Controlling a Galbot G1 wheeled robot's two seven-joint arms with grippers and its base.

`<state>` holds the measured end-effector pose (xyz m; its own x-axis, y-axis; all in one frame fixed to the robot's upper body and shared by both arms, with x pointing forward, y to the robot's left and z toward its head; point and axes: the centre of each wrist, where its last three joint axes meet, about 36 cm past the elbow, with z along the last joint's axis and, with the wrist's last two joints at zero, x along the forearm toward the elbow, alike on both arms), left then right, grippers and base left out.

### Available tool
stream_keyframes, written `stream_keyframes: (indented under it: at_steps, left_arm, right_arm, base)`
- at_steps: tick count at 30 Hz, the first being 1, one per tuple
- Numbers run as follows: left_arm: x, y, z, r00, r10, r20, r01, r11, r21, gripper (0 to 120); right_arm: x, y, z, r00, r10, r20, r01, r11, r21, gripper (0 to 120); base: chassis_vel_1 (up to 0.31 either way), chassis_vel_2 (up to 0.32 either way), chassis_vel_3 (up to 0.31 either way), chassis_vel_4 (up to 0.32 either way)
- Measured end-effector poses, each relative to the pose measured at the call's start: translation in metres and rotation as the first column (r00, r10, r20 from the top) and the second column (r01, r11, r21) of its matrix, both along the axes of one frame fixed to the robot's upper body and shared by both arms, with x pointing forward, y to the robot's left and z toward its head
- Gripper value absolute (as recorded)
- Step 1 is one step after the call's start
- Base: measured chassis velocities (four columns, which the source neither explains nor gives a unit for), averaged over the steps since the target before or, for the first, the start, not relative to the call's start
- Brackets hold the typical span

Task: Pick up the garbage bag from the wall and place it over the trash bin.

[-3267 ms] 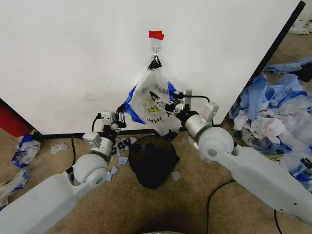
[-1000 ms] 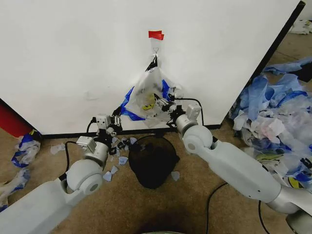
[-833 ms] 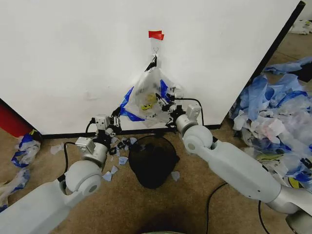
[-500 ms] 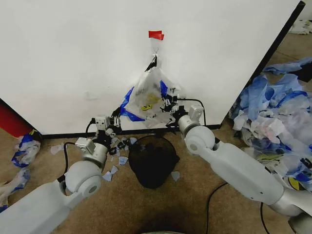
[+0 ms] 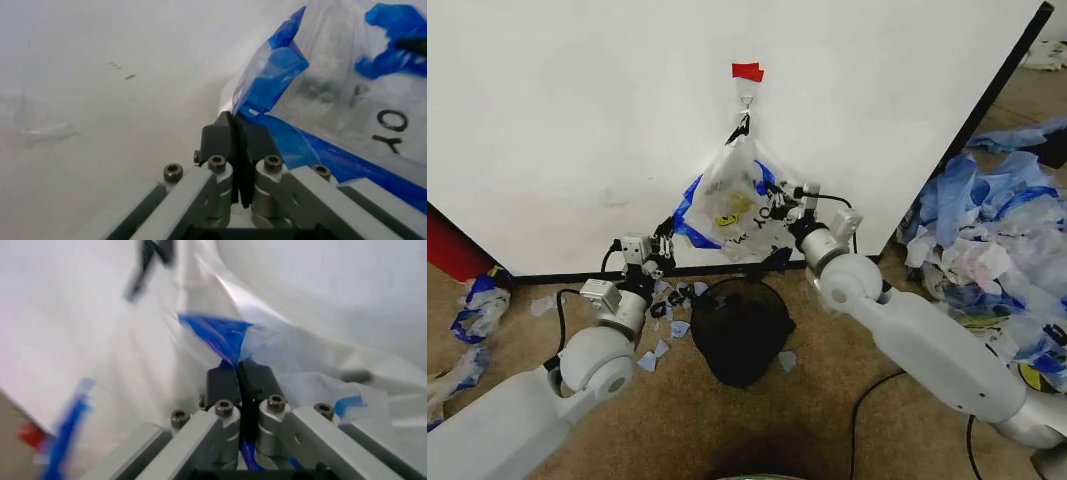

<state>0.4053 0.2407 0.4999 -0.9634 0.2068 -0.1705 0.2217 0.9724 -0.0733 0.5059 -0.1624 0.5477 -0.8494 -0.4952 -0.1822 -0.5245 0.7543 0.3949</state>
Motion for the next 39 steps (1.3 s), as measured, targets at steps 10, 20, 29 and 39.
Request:
stream_keyframes:
  at_steps: [10,20,29,39]
  left_arm:
    - [-0.003,0.004,0.004,1.0,0.012,0.008,-0.012,1.0,-0.005,1]
    - [-0.029,0.01,0.007,1.0,0.013,0.003,-0.013,1.0,0.001,2]
    - [-0.042,0.009,0.007,1.0,0.007,0.001,-0.007,1.0,0.003,1]
    - [-0.045,0.009,0.01,1.0,0.004,0.008,-0.005,1.0,0.008,2]
  right_arm:
    - [-0.029,-0.027,0.008,0.999,0.033,-0.042,-0.029,0.995,0.1,0]
    - [-0.06,-0.042,-0.003,0.997,0.07,-0.042,-0.065,0.991,0.12,0]
    - [-0.073,-0.065,0.008,0.996,0.084,-0.004,-0.082,0.982,0.17,0]
    - [-0.094,-0.088,0.012,0.997,0.077,-0.001,-0.075,0.978,0.196,0]
  base:
    - [0.0,0.0,0.0,0.0]
    - [0.0,0.0,0.0,0.0]
    - [0.0,0.0,0.0,0.0]
    - [0.0,0.0,0.0,0.0]
